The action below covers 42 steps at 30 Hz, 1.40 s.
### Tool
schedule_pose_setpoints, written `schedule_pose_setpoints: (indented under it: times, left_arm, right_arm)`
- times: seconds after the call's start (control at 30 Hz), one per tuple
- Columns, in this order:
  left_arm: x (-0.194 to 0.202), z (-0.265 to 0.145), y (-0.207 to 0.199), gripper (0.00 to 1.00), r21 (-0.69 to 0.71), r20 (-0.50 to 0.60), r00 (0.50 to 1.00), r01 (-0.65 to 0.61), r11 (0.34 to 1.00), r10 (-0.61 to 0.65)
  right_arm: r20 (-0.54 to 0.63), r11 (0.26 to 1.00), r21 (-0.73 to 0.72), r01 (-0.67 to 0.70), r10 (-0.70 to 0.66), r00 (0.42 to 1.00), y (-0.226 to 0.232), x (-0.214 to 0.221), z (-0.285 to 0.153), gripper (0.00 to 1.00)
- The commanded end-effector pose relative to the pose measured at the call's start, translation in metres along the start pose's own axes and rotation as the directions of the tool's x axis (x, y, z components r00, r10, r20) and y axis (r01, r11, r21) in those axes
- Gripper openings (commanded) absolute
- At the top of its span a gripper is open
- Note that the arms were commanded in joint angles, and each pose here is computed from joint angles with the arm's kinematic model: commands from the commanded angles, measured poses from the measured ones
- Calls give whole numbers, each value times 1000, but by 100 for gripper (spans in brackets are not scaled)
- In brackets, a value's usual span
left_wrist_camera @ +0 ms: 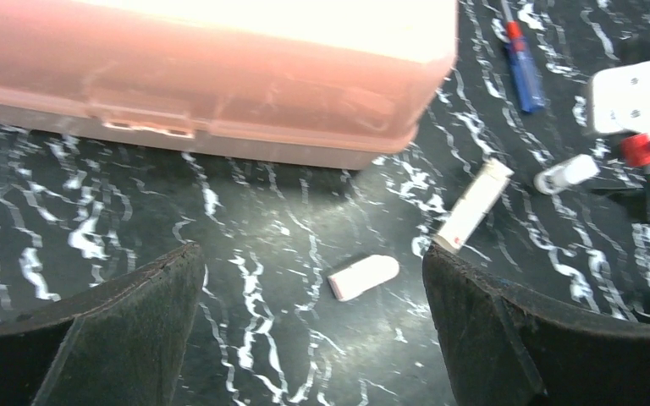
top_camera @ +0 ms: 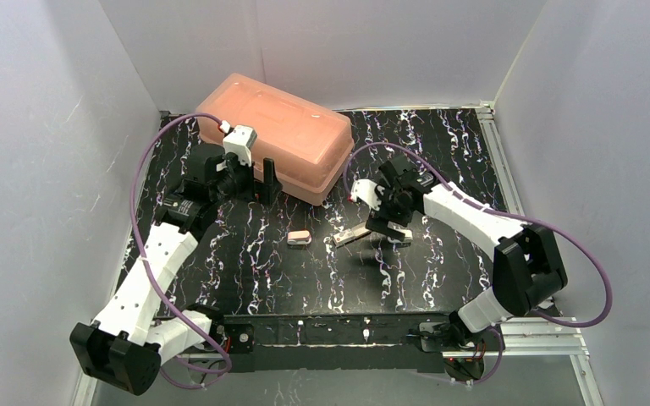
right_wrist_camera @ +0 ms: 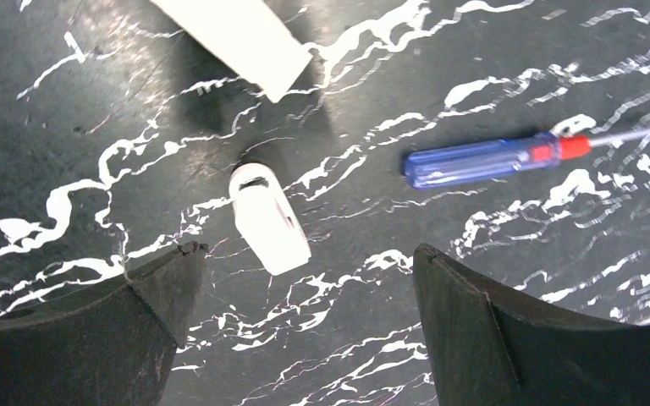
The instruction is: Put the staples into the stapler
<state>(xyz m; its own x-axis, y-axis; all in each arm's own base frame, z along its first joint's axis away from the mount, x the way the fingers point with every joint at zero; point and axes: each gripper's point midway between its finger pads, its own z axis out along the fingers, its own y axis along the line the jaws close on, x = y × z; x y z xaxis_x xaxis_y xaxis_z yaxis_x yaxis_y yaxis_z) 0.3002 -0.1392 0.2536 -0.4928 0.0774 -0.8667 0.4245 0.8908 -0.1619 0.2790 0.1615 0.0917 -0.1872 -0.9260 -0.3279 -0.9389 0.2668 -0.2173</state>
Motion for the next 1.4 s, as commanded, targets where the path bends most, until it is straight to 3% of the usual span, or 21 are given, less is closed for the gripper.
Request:
schedule_pose_setpoints:
  times: [0.0,0.23,0.5,0.6,0.8,1.07,1.17,1.37]
  left_arm:
    - [-3,-6,32,98,-153,37,990,-126,980,133]
    - [0,0,51,99,-247,98,982,-135,960,163]
    - [12,17,65,99,-282,91,978,-154,947,186]
    - [13,20,69,98,-284,99,978,-150,947,184]
    - [17,26,92,98,-324,92,986,-102,941,139]
    - [9,24,119,98,-303,186,981,112,946,-56]
    - [3,20,126,98,-300,217,970,171,938,-107]
    - [-8,8,151,98,-344,277,947,254,904,-161]
  right_arm:
    - [131,966,193,-172,148,980,-47,-33,-37,99]
    - [221,851,371,-371,307,926,-91,-38,-58,99]
    - [300,761,419,-495,398,867,-121,-30,-72,99]
    - [359,701,421,-575,454,816,-142,-23,-83,99]
    - [490,490,398,-776,602,631,-190,15,-103,99]
    - [629,290,336,-896,639,443,-225,59,-126,99]
    - [660,256,320,-912,631,408,-225,72,-130,99]
    - [666,238,332,-913,626,405,-212,84,-120,99]
